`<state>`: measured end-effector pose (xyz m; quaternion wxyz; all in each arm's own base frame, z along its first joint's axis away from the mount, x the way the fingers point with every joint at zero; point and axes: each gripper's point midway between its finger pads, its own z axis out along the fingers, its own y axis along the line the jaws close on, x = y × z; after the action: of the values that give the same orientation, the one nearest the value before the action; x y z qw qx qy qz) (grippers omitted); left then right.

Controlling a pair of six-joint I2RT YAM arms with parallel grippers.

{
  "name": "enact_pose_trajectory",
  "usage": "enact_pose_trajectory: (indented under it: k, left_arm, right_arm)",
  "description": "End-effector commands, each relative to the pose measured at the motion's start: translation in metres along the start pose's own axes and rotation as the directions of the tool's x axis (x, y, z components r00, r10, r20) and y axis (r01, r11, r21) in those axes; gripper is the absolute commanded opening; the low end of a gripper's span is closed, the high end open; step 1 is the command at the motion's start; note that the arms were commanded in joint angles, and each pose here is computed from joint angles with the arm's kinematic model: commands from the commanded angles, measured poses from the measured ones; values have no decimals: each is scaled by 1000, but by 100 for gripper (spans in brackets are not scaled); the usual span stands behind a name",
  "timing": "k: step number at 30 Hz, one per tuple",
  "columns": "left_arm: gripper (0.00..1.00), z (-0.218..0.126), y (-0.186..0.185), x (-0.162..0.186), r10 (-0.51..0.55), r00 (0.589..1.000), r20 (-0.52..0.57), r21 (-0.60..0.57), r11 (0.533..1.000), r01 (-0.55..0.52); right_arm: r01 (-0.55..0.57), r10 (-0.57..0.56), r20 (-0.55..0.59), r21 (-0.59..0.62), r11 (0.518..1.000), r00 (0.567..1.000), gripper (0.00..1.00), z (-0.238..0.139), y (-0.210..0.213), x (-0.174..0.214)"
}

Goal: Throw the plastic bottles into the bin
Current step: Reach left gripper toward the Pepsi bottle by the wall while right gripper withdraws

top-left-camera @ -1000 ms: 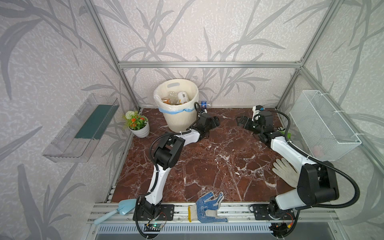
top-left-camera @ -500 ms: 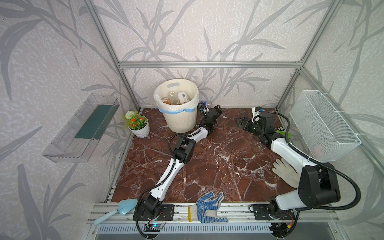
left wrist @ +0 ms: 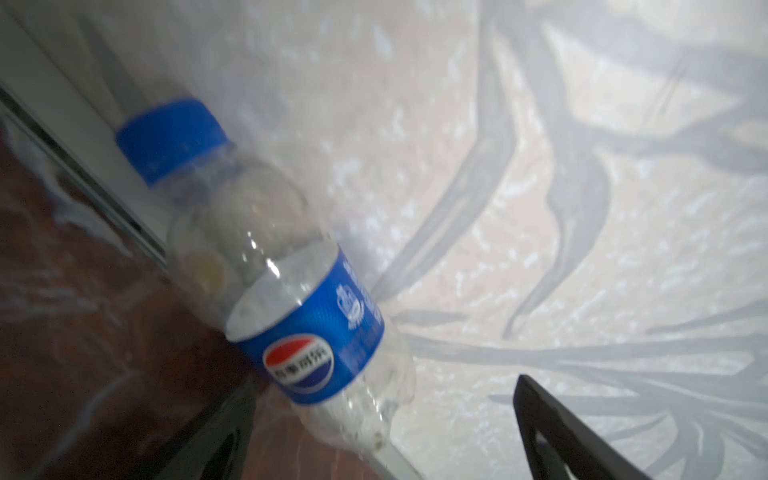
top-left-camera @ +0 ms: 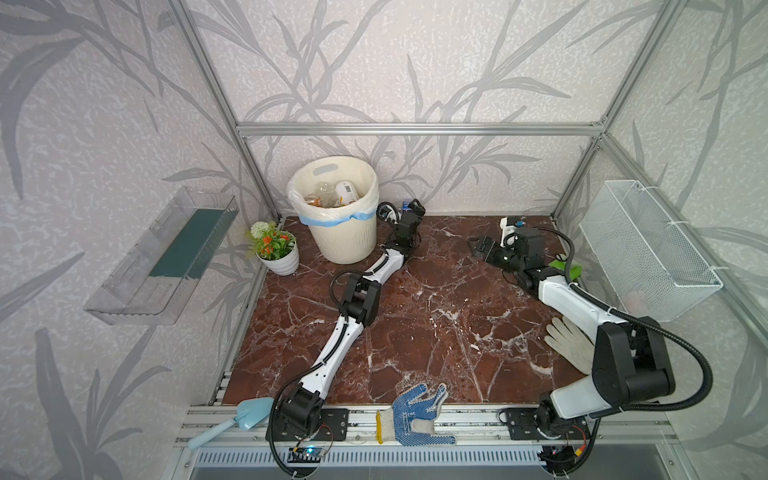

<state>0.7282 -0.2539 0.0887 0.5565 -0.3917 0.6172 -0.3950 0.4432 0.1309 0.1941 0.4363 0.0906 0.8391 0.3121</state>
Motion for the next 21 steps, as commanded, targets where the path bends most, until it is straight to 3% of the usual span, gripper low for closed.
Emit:
enact_pose_trajectory:
  k: [1, 14, 17, 21]
  left_arm:
    - [96, 9, 62, -10, -60, 998, 21, -102, 993, 61]
    - [96, 15, 96, -27, -173, 985, 13, -176, 969, 172]
    - [97, 11, 91, -28, -155, 988, -3, -236, 960, 150]
    - [97, 11, 90, -36, -238, 971, 22, -240, 942, 236]
  right_arm:
    - [-20, 21, 16, -33, 999, 1000, 96, 4, 1, -2]
    - [-90, 91, 4, -104, 990, 996, 92, 25, 10, 12]
    - [-91, 91, -1, -111, 990, 996, 92, 29, 14, 15]
    - [-107, 106, -12, -126, 986, 994, 91, 34, 17, 24]
